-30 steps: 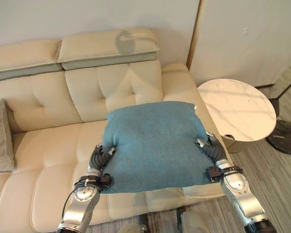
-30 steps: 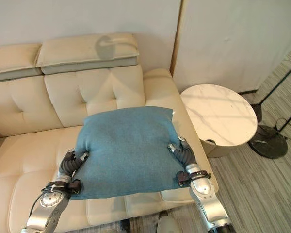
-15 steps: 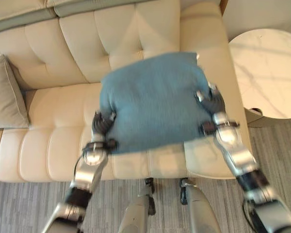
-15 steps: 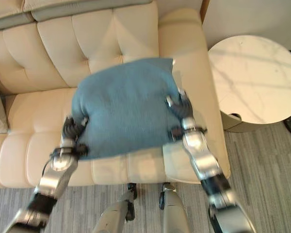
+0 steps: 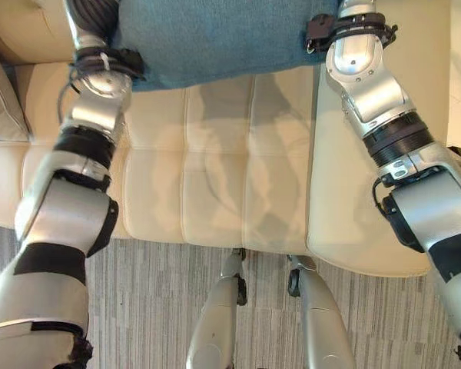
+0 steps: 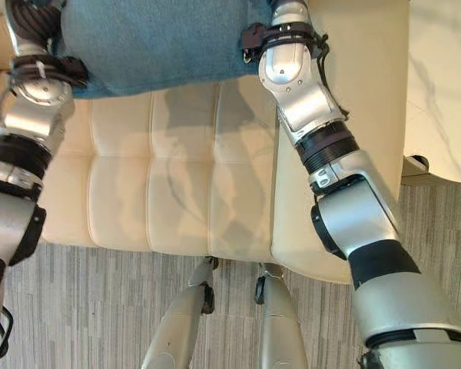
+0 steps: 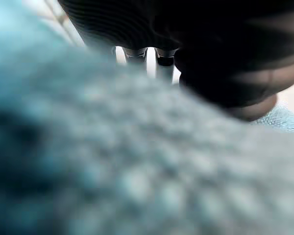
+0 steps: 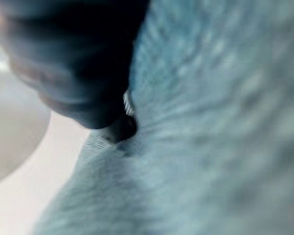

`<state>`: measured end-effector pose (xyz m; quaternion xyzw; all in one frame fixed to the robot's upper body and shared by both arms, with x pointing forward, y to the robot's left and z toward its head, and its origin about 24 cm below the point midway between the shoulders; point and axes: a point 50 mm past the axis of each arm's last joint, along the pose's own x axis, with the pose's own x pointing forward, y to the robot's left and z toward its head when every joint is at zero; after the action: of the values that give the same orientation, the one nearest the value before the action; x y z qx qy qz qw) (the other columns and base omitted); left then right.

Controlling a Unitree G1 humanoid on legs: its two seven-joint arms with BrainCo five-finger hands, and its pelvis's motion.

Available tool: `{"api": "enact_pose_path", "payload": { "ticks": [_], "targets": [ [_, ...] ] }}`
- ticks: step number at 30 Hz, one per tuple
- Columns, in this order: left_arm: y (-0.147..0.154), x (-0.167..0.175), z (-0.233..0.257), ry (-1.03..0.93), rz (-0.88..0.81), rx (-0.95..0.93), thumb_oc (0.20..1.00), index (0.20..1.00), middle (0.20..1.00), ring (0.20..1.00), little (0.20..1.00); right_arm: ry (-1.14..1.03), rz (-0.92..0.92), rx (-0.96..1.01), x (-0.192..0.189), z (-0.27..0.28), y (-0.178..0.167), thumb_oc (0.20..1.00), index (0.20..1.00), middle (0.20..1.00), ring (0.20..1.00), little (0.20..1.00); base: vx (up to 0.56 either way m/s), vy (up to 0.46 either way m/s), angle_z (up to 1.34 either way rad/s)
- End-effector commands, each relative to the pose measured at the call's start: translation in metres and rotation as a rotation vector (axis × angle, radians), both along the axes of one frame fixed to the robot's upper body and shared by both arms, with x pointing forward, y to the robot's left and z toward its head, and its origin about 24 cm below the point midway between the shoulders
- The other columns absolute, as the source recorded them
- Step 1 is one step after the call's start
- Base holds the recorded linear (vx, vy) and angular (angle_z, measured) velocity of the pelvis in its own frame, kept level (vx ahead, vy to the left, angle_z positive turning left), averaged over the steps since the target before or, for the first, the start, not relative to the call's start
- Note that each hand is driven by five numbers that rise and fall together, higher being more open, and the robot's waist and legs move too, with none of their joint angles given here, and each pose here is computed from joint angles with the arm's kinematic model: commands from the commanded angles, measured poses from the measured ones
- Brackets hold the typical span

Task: Pick up all the scattered cushions and arrange them neatly on the sofa.

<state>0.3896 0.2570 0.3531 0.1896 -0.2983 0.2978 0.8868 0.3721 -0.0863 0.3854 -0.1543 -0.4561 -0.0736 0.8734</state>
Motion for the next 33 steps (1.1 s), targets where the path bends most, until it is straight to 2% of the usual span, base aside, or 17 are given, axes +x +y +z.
{"api": "enact_pose_path", "payload": {
  "ticks": [1, 4, 6, 11, 13, 16, 18, 21, 22, 23, 24, 26, 27, 28, 29, 30, 33],
  "targets": [
    [0.01, -0.018, 0.043, -0.088, -0.002, 0.038, 1.0, 1.0, 1.0, 1.0, 1.0, -0.041, 0.155, -0.054, -0.011, 0.011, 0.021, 1.0, 1.0, 1.0, 1.0, 1.0, -0.04, -0.008, 0.12],
    [0.025, -0.014, 0.023, -0.002, 0.037, 0.041, 1.0, 1.0, 1.0, 1.0, 1.0, 0.064, 0.141, -0.061, 0.002, -0.019, 0.012, 1.0, 1.0, 1.0, 1.0, 1.0, -0.03, -0.006, 0.24],
    [0.052, -0.014, -0.013, 0.118, 0.102, 0.03, 1.0, 1.0, 1.0, 1.0, 1.0, 0.228, 0.149, -0.055, 0.017, -0.073, 0.001, 1.0, 1.0, 1.0, 1.0, 1.0, -0.05, 0.0, 0.14],
    [0.081, -0.02, -0.064, 0.239, 0.149, -0.021, 1.0, 1.0, 1.0, 1.0, 1.0, 0.355, 0.117, -0.092, 0.023, -0.119, -0.011, 1.0, 1.0, 1.0, 1.0, 1.0, -0.06, 0.009, 0.03],
    [0.083, -0.022, -0.079, 0.245, 0.137, -0.035, 1.0, 1.0, 1.0, 1.0, 1.0, 0.365, 0.095, -0.093, 0.023, -0.123, -0.02, 1.0, 1.0, 1.0, 1.0, 1.0, -0.07, -0.003, 0.0],
    [0.062, -0.022, -0.083, 0.159, 0.007, -0.026, 1.0, 1.0, 1.0, 1.0, 1.0, 0.321, 0.058, -0.076, 0.019, -0.113, -0.038, 1.0, 1.0, 1.0, 1.0, 1.0, -0.06, -0.017, 0.01],
    [0.04, -0.032, -0.096, 0.085, -0.146, -0.023, 1.0, 1.0, 1.0, 1.0, 1.0, 0.28, 0.056, -0.048, 0.009, -0.109, -0.051, 1.0, 1.0, 1.0, 1.0, 1.0, -0.03, 0.012, -0.09],
    [0.028, -0.05, -0.129, 0.103, -0.263, -0.028, 1.0, 1.0, 1.0, 1.0, 1.0, 0.277, 0.057, -0.089, -0.007, -0.127, -0.067, 1.0, 1.0, 1.0, 1.0, 1.0, 0.02, 0.005, -0.16],
    [0.024, -0.06, -0.155, 0.167, -0.292, -0.016, 1.0, 1.0, 1.0, 1.0, 1.0, 0.319, 0.049, -0.13, -0.02, -0.151, -0.081, 1.0, 1.0, 1.0, 1.0, 1.0, 0.05, -0.008, -0.14],
    [0.024, -0.06, -0.156, 0.17, -0.291, -0.017, 1.0, 1.0, 1.0, 1.0, 1.0, 0.322, 0.049, -0.13, -0.02, -0.152, -0.081, 1.0, 1.0, 1.0, 1.0, 1.0, 0.14, -0.012, -0.07],
    [0.02, -0.074, -0.191, 0.272, -0.322, -0.022, 1.0, 1.0, 1.0, 1.0, 1.0, 0.425, 0.056, -0.127, -0.037, -0.192, -0.098, 1.0, 1.0, 1.0, 1.0, 1.0, 0.13, -0.012, -0.08],
    [0.022, -0.092, -0.223, 0.383, -0.331, -0.016, 1.0, 1.0, 1.0, 1.0, 1.0, 0.527, 0.042, -0.14, -0.057, -0.227, -0.115, 1.0, 1.0, 1.0, 1.0, 1.0, 0.14, 0.001, -0.05],
    [0.022, -0.092, -0.223, 0.385, -0.331, -0.016, 1.0, 1.0, 1.0, 1.0, 1.0, 0.529, 0.043, -0.14, -0.058, -0.227, -0.115, 1.0, 1.0, 1.0, 1.0, 1.0, 0.1, 0.024, -0.01],
    [0.021, -0.102, -0.244, 0.451, -0.335, -0.037, 1.0, 1.0, 1.0, 1.0, 1.0, 0.587, 0.044, -0.129, -0.069, -0.246, -0.122, 1.0, 1.0, 1.0, 1.0, 1.0, 0.08, 0.069, -0.03],
    [0.028, -0.128, -0.278, 0.571, -0.313, -0.089, 1.0, 1.0, 1.0, 1.0, 1.0, 0.717, -0.005, -0.128, -0.095, -0.28, -0.144, 1.0, 1.0, 1.0, 1.0, 1.0, 0.09, 0.068, -0.03],
    [0.028, -0.128, -0.278, 0.573, -0.313, -0.089, 1.0, 1.0, 1.0, 1.0, 1.0, 0.718, -0.005, -0.128, -0.096, -0.28, -0.144, 1.0, 1.0, 1.0, 1.0, 1.0, 0.08, 0.097, -0.01],
    [0.039, -0.167, -0.322, 0.729, -0.254, -0.19, 1.0, 1.0, 1.0, 1.0, 1.0, 0.934, -0.043, -0.067, -0.13, -0.332, -0.162, 1.0, 1.0, 1.0, 1.0, 1.0, 0.04, 0.098, -0.12]
  ]
}}
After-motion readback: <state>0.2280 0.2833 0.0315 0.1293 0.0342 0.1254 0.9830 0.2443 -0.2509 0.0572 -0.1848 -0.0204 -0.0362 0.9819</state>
